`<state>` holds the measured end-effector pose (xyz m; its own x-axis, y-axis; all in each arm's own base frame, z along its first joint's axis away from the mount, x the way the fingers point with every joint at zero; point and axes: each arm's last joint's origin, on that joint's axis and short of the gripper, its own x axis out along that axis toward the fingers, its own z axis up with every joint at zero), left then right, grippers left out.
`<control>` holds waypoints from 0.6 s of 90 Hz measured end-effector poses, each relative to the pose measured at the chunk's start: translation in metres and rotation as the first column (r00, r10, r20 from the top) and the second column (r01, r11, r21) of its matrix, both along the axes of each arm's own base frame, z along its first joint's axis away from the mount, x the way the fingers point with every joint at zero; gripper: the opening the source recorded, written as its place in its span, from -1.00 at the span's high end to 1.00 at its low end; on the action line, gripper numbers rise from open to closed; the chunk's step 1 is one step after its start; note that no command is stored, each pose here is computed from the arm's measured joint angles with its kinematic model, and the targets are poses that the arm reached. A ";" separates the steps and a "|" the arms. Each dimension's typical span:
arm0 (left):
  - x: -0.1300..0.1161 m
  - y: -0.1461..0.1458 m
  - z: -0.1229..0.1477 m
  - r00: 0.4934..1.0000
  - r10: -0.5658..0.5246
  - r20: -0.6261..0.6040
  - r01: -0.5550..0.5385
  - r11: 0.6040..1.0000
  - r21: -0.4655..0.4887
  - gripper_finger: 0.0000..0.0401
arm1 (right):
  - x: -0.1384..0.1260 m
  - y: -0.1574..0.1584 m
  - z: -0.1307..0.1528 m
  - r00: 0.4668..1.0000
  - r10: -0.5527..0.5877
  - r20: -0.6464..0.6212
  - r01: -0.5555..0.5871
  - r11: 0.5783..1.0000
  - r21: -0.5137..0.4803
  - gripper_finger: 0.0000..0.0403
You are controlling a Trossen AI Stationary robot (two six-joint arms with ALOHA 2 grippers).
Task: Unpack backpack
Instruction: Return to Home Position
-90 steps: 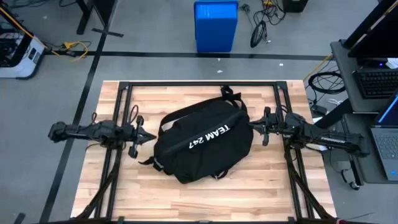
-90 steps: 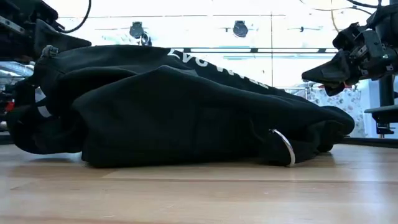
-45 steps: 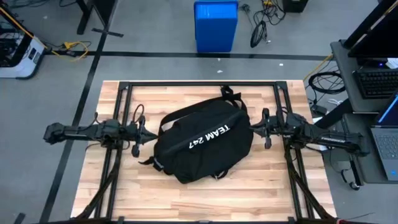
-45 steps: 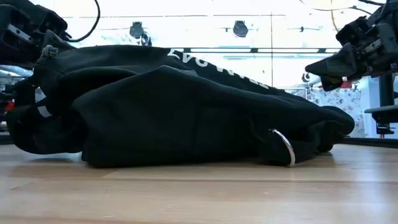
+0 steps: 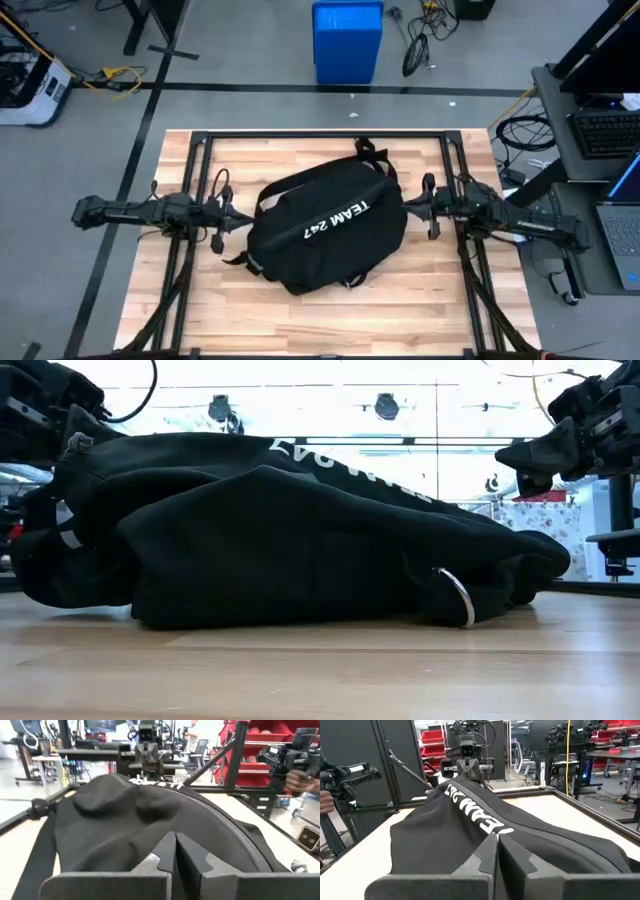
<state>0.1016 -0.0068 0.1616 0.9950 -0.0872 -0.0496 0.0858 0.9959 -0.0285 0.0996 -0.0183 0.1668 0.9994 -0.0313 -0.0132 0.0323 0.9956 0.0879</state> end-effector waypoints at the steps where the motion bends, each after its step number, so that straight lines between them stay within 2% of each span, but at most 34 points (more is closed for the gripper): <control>1: 0.000 0.000 0.000 1.000 0.000 0.003 0.000 1.000 0.000 1.00 | 0.000 0.000 0.000 1.000 0.000 -0.002 0.000 1.000 0.001 1.00; 23: -0.005 0.000 0.006 0.997 -0.026 0.072 0.027 1.000 -0.016 1.00 | 0.000 -0.001 0.000 1.000 -0.013 -0.003 0.013 1.000 0.000 1.00; 54: -0.005 0.000 0.006 0.997 -0.026 0.070 0.026 1.000 0.004 1.00 | 0.000 -0.001 -0.001 0.999 -0.032 -0.007 0.032 0.999 0.002 1.00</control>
<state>0.0969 -0.0073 0.1671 0.9934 -0.1134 0.0196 0.1137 0.9933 -0.0182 0.0995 -0.0195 0.1662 0.9978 -0.0636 -0.0201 0.0652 0.9938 0.0898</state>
